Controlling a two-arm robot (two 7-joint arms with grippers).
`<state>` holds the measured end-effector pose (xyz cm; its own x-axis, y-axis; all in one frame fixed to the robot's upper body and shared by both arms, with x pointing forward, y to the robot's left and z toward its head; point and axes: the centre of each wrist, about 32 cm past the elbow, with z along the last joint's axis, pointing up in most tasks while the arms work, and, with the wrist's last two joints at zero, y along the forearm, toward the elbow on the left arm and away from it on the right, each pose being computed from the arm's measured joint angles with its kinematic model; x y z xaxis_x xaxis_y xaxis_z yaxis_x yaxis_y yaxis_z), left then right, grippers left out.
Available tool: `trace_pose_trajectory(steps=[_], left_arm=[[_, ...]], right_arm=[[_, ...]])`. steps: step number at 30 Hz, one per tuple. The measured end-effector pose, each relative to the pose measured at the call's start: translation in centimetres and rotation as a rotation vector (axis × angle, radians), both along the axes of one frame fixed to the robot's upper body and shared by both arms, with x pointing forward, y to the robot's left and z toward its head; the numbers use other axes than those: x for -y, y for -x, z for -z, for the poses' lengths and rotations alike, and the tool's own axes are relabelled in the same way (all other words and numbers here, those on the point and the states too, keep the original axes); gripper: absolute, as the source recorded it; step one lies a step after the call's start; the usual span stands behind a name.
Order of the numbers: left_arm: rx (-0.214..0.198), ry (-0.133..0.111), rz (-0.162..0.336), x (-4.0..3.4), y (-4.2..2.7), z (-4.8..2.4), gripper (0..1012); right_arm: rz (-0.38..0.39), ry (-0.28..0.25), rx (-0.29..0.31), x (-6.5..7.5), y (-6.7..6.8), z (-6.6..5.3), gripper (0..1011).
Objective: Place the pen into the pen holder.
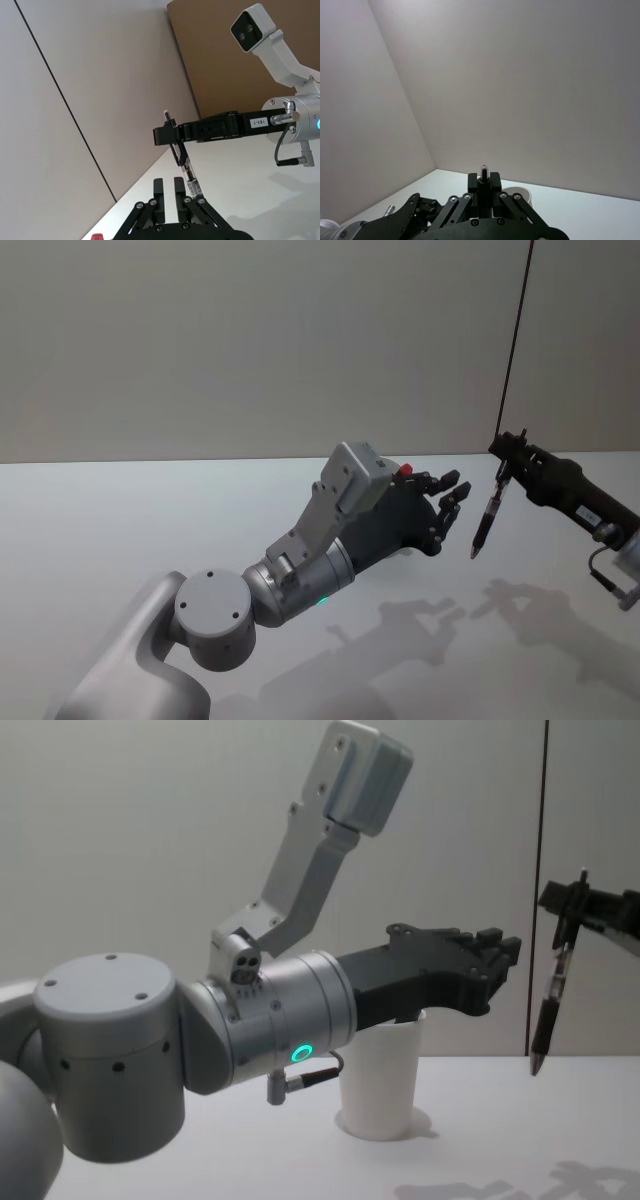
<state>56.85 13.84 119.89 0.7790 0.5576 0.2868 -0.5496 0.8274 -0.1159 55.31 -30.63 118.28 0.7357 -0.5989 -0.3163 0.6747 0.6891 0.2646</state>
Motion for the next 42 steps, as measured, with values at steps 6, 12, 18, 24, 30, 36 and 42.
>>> trace_pose_trajectory(steps=[6, 12, 18, 24, 30, 36, 42], left_arm=[[0.000, 0.000, 0.000, 0.00, 0.00, 0.00, 131], [0.000, 0.000, 0.000, 0.00, 0.00, 0.00, 132], [0.000, 0.000, 0.000, 0.00, 0.00, 0.00, 131], [0.000, 0.000, 0.000, 0.00, 0.00, 0.00, 131], [0.000, 0.000, 0.000, 0.00, 0.00, 0.00, 132], [0.000, 0.000, 0.000, 0.00, 0.00, 0.00, 131], [0.000, 0.000, 0.000, 0.00, 0.00, 0.00, 131]], right_arm=[[0.017, 0.023, 0.016, 0.3, 0.1, -0.5, 133], [0.049, 0.072, 0.049, 0.7, 0.2, -1.4, 133], [0.078, 0.119, 0.078, 0.9, 0.2, -2.1, 133], [0.108, 0.162, 0.111, 1.1, 0.1, -3.0, 133], [0.134, 0.197, 0.145, 1.2, -0.4, -3.8, 133], [0.156, 0.222, 0.170, 1.3, -1.1, -4.4, 133], [0.167, 0.238, 0.190, 1.1, -1.9, -4.9, 133]])
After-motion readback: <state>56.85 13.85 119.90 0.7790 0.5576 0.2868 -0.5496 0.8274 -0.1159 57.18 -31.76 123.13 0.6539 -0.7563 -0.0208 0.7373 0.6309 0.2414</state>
